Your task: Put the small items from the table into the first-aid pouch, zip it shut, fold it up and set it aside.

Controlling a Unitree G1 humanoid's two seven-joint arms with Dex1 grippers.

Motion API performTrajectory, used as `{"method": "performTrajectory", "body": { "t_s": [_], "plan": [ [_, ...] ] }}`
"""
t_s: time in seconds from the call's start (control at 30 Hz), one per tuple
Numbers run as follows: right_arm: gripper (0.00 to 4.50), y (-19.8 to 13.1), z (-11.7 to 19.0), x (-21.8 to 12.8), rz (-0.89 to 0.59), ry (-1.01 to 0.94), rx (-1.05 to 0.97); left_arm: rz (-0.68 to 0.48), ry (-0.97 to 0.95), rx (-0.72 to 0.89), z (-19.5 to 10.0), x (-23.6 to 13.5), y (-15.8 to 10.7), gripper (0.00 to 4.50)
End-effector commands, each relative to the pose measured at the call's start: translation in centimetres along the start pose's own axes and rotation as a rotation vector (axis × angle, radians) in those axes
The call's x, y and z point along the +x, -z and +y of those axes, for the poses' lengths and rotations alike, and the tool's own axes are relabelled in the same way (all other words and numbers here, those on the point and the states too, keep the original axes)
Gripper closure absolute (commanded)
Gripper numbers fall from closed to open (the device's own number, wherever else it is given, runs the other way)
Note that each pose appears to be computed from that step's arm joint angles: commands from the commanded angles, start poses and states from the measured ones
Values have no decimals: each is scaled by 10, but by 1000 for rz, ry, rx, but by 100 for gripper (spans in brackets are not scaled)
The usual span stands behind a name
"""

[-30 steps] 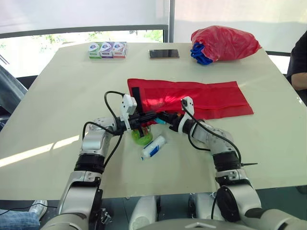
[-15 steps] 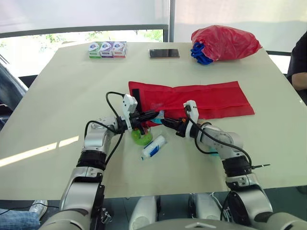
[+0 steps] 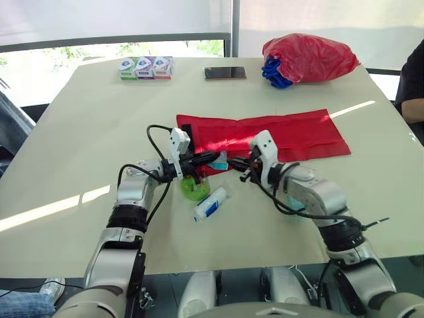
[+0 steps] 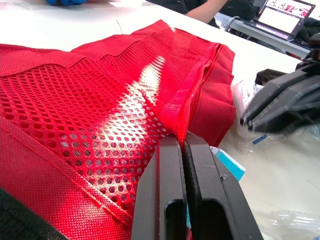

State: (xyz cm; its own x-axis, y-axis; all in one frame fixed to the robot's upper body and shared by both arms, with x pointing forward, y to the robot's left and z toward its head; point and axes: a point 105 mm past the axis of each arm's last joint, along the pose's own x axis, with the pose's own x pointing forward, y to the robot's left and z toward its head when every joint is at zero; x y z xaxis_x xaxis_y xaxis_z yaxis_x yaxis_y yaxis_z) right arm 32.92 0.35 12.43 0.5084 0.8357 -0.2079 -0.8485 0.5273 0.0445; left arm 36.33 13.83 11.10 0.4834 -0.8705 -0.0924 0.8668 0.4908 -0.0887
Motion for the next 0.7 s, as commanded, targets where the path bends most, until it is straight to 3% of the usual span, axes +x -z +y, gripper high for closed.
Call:
{"method": "performTrajectory", "body": {
  "t_s": [0.03, 0.23, 0.7],
  "plan": [
    [435, -2, -2, 11, 9, 23, -68, -21, 9, 30, 0, 1, -13, 450],
    [435, 6, -13, 27, 70, 80, -134, -23, 18, 31, -2, 1, -14, 450],
    [435, -21, -16, 62, -85, 161, -139, -12, 49, 6, -13, 7, -3, 450]
  ]
}}
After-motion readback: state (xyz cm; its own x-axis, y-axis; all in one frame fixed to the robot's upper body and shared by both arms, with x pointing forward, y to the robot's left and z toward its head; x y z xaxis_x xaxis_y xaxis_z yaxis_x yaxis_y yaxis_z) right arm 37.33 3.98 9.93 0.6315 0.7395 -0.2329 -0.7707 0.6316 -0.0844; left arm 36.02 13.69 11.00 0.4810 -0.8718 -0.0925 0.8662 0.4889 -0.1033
